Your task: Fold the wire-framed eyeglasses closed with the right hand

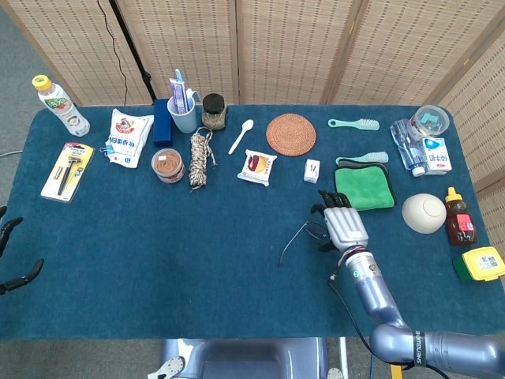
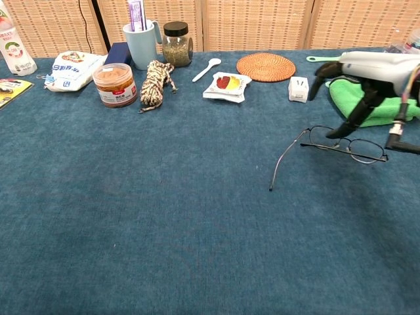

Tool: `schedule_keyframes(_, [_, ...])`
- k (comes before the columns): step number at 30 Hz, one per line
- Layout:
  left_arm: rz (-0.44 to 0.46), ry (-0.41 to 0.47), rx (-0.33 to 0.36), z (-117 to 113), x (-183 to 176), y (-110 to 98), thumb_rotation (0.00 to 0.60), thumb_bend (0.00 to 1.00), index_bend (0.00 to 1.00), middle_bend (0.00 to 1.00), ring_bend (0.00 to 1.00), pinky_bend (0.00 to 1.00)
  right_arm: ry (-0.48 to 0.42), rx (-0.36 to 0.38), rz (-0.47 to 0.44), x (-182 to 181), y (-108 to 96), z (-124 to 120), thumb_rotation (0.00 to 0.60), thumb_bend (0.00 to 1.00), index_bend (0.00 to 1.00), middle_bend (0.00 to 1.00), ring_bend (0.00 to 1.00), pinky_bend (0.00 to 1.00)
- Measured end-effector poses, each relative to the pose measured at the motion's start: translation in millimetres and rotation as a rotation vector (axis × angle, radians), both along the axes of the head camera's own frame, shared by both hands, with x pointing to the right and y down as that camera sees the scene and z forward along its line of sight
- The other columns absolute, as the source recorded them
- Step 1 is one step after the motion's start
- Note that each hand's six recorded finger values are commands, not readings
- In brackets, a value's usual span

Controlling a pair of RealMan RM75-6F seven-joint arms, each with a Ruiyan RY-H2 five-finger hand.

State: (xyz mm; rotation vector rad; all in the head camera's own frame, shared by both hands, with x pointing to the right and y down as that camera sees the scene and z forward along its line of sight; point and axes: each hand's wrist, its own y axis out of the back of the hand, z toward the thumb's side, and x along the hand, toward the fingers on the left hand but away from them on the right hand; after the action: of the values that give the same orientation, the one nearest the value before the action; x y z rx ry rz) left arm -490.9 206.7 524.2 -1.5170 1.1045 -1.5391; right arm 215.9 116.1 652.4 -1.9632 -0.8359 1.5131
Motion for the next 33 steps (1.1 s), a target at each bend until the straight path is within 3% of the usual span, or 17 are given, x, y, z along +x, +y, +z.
schedule_keyframes(14, [-0.012,-0.014,-0.006,-3,-7,3,0.347,0.25,0.17,0.01,0.05,0.03,-0.060,-0.024,-0.076,-57,0,7,0.600,0.22,0.24,0.01,0.00,0.00])
schedule_keyframes(33, [-0.029,-0.028,-0.014,-5,-16,7,0.345,0.25,0.17,0.01,0.05,0.03,0.037,-0.062,-0.106,-86,1,45,0.600,0.22,0.23,0.00,0.00,0.00])
